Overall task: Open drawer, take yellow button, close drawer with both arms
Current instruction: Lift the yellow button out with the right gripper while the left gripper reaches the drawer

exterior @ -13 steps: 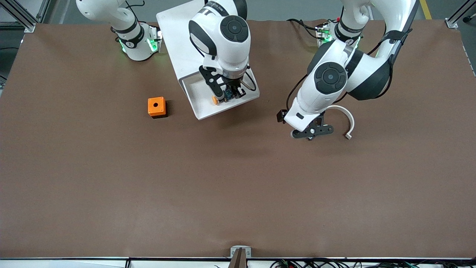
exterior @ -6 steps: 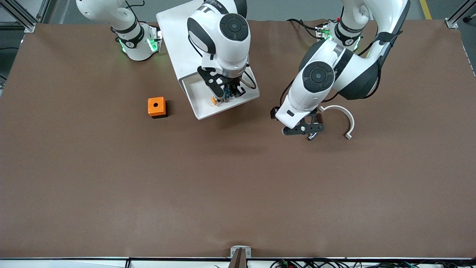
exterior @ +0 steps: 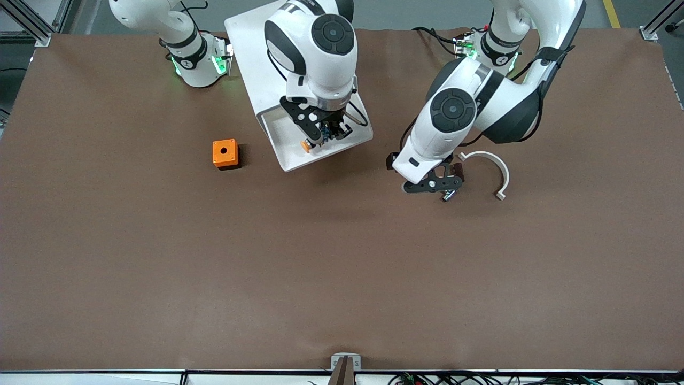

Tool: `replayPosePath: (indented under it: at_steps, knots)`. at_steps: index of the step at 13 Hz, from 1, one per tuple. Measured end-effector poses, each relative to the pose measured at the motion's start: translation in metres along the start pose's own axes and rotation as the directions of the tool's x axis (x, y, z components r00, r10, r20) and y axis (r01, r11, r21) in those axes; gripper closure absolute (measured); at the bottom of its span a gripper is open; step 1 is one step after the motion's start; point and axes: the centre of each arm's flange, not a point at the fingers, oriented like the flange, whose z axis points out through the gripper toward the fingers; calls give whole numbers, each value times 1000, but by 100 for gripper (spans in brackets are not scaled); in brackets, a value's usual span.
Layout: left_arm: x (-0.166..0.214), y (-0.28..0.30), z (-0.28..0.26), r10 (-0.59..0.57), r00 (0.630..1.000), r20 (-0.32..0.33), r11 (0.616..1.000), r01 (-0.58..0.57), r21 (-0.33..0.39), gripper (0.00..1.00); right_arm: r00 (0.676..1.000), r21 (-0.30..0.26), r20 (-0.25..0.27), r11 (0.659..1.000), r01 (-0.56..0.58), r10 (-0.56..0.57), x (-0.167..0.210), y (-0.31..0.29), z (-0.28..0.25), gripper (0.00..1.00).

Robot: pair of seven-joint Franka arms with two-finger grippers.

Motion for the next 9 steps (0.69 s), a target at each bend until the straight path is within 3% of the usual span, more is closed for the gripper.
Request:
replayPosePath:
  at_steps: [4,9]
  knots:
    - [-6,35,20,-70,998,-11,997,69,-34,0,989,-10,12,989,147,-147,84,1,-22,61]
    - [-11,74,25,-180,984,-13,981,179,-80,0,926,-14,15,926,377,-376,278,36,-21,61]
